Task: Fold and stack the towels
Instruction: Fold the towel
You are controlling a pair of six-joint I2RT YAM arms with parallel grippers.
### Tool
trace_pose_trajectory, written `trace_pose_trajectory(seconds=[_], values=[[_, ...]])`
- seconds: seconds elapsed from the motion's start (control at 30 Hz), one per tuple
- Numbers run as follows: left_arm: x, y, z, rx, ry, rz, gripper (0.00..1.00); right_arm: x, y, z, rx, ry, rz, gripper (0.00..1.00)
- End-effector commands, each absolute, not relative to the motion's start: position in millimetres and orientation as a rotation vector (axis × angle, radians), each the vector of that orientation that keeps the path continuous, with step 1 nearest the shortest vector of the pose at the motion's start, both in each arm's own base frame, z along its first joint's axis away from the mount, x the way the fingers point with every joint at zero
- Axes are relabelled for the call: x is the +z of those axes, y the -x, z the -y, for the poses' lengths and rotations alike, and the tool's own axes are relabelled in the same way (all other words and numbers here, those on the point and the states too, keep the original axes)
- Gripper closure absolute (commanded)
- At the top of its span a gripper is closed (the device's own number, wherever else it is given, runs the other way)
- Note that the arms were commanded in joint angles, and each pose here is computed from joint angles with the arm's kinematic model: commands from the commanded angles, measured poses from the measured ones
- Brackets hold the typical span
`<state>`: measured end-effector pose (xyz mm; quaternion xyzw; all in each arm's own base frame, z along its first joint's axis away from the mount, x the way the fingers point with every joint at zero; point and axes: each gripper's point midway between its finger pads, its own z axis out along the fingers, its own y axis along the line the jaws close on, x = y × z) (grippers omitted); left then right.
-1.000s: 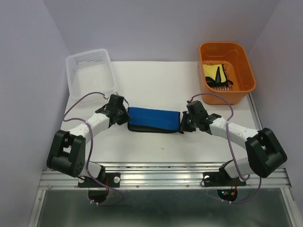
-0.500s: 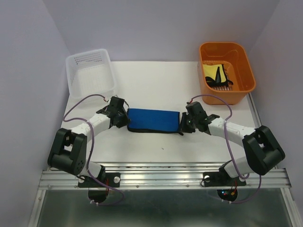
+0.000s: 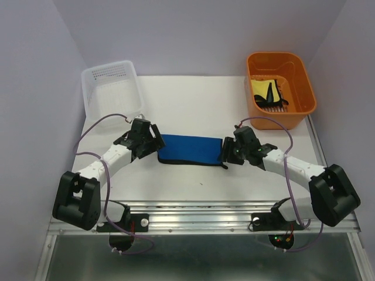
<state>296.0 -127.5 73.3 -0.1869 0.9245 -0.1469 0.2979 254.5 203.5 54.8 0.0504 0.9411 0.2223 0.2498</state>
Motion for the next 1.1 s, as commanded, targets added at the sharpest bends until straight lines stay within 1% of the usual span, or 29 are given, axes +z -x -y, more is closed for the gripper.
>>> trace_pose_trajectory(seconds=[0.0, 0.03, 0.13, 0.2, 0.27, 0.37, 0.5, 0.63, 0.67, 0.7, 0.83, 0.9, 1.07], values=[[78.5, -313.5, 134.0, -0.406, 0.428, -2.423, 0.12, 89.6, -269.9, -210.4, 0.637, -0.084, -2.441, 0.44], [80.4, -319.2, 135.8, -0.406, 0.407, -2.416, 0.13, 96.6, -273.5, -212.1, 0.642, -0.076, -2.423, 0.44], [71.8, -326.8, 137.4, -0.388, 0.400, -2.440, 0.21, 105.5, -279.6, -213.7, 0.631, -0.061, -2.407, 0.44], [64.9, -331.4, 137.9, -0.381, 0.407, -2.451, 0.30, 104.9, -283.0, -214.1, 0.621, -0.058, -2.407, 0.45], [62.8, -336.5, 138.4, -0.377, 0.403, -2.452, 0.40, 107.7, -286.1, -219.8, 0.644, -0.037, -2.396, 0.50], [54.2, -340.7, 138.9, -0.360, 0.395, -2.473, 0.44, 107.8, -291.3, -233.2, 0.705, 0.006, -2.394, 0.56], [40.0, -343.2, 139.6, -0.342, 0.392, -2.503, 0.45, 103.2, -299.5, -249.0, 0.762, 0.044, -2.396, 0.59], [30.3, -344.2, 136.9, -0.310, 0.405, -2.521, 0.48, 90.2, -313.6, -241.4, 0.648, -0.002, -2.433, 0.60], [28.6, -344.9, 136.3, -0.302, 0.407, -2.523, 0.51, 89.7, -316.2, -239.2, 0.623, -0.010, -2.435, 0.60], [25.4, -343.6, 135.3, -0.293, 0.409, -2.531, 0.56, 87.0, -318.2, -236.2, 0.593, -0.025, -2.443, 0.60], [14.8, -339.9, 134.6, -0.284, 0.412, -2.553, 0.57, 78.9, -325.1, -210.9, 0.414, -0.157, -2.450, 0.58], [12.2, -337.1, 135.5, -0.297, 0.415, -2.555, 0.59, 70.6, -324.0, -203.0, 0.354, -0.181, -2.471, 0.56], [9.2, -330.2, 135.8, -0.313, 0.418, -2.559, 0.61, 50.8, -319.7, -197.9, 0.297, -0.210, -2.527, 0.55]])
